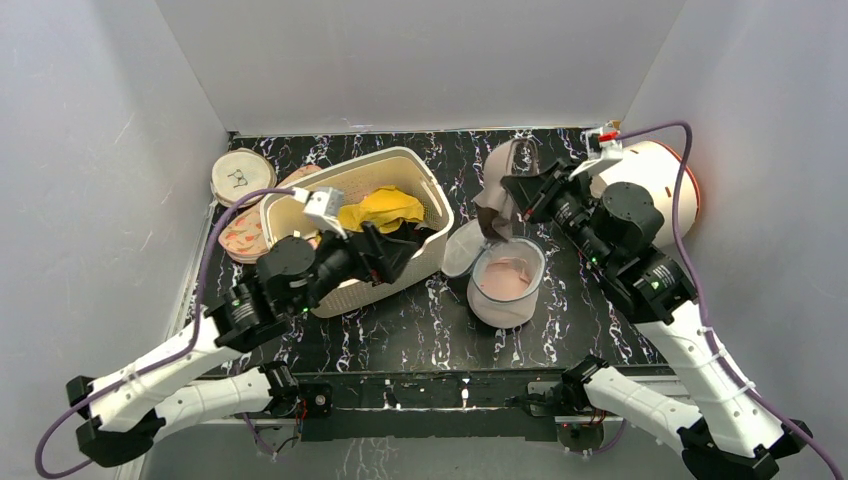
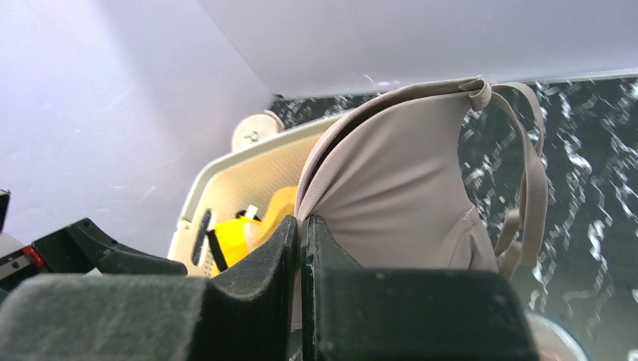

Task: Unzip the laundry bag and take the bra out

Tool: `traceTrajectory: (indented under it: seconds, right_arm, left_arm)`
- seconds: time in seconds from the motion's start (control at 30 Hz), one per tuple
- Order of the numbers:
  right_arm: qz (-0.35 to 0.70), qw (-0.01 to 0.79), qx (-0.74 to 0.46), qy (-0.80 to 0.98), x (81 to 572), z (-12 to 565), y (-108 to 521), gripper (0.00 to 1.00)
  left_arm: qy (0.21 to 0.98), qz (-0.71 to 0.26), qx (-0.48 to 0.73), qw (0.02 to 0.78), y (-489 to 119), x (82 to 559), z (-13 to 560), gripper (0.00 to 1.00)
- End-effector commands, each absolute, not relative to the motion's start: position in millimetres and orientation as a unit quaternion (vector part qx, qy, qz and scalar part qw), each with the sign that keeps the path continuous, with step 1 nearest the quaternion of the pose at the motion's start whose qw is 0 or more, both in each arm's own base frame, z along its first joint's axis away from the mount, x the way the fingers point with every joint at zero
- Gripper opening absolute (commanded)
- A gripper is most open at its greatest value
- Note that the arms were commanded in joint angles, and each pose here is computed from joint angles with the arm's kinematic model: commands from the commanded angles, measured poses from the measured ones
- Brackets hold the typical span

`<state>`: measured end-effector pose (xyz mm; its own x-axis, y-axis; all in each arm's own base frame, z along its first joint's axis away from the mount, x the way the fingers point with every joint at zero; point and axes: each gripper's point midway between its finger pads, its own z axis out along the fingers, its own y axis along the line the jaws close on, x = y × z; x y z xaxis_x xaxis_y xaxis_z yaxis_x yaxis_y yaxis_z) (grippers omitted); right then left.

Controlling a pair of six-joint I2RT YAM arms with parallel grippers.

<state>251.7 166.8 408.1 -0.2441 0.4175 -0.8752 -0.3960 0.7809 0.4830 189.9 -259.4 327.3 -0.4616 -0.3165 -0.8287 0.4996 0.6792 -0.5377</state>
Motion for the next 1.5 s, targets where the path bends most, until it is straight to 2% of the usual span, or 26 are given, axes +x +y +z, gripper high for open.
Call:
traceTrajectory:
  seconds: [0.0, 0.13, 0.3, 0.43, 0.57, 0.6, 0.67, 0.73, 0.77, 0.83, 0.93, 1.0, 1.07, 1.23, 1.37, 1.47]
  right_arm:
    - [0.401, 0.680, -0.051, 0.612, 246, 496, 189, 0.00]
    - [0.454, 0.668, -0.111, 0.578, 243, 529, 220, 0.00]
    - [0.521, 0.622, -0.154, 0.565, 247, 541, 259, 0.00]
    - [0.551, 0.563, -0.178, 0.589, 263, 521, 291, 0.00]
    - [0.553, 0.506, -0.194, 0.633, 286, 473, 327, 0.03]
    - [0.547, 0.485, -0.203, 0.651, 293, 450, 347, 0.06]
    - [0.501, 0.428, -0.228, 0.717, 301, 394, 385, 0.28]
    - [0.458, 0.397, -0.238, 0.759, 305, 362, 394, 0.48]
    - [0.440, 0.407, -0.237, 0.764, 308, 360, 388, 0.62]
    - [0.408, 0.452, -0.236, 0.757, 311, 378, 367, 0.78]
    - [0.323, 0.512, -0.202, 0.770, 317, 392, 316, 0.85]
    - [0.184, 0.530, -0.152, 0.814, 323, 357, 244, 0.92]
    - [0.110, 0.513, -0.102, 0.845, 319, 314, 190, 0.94]
    - [0.037, 0.448, 0.011, 0.893, 315, 242, 112, 0.94]
    - [0.035, 0.394, 0.130, 0.909, 310, 198, 53, 0.93]
    - [0.062, 0.365, 0.188, 0.910, 301, 175, 38, 0.92]
  left_arm:
    - [0.759, -0.349, 0.037, 0.548, -212, 186, 339, 0.98]
    - [0.754, -0.336, 0.035, 0.563, -193, 182, 349, 0.98]
    - [0.751, -0.322, 0.026, 0.575, -179, 181, 359, 0.98]
    - [0.743, -0.325, 0.022, 0.585, -170, 179, 369, 0.98]
    - [0.736, -0.329, 0.010, 0.592, -159, 174, 377, 0.98]
    - [0.734, -0.330, 0.006, 0.594, -155, 173, 379, 0.98]
    - [0.730, -0.335, -0.002, 0.596, -150, 171, 382, 0.98]
    - [0.732, -0.335, -0.005, 0.593, -149, 170, 381, 0.98]
    - [0.735, -0.334, -0.005, 0.591, -149, 170, 379, 0.98]
    - [0.737, -0.331, -0.006, 0.590, -150, 171, 376, 0.98]
    - [0.738, -0.330, -0.002, 0.588, -156, 174, 373, 0.98]
    - [0.747, -0.327, 0.006, 0.579, -164, 176, 367, 0.98]
    - [0.749, -0.326, 0.008, 0.577, -167, 177, 362, 0.98]
    - [0.753, -0.322, 0.012, 0.574, -173, 180, 358, 0.98]
    - [0.759, -0.324, 0.022, 0.565, -183, 182, 354, 0.98]
    - [0.763, -0.326, 0.028, 0.558, -189, 182, 351, 0.98]
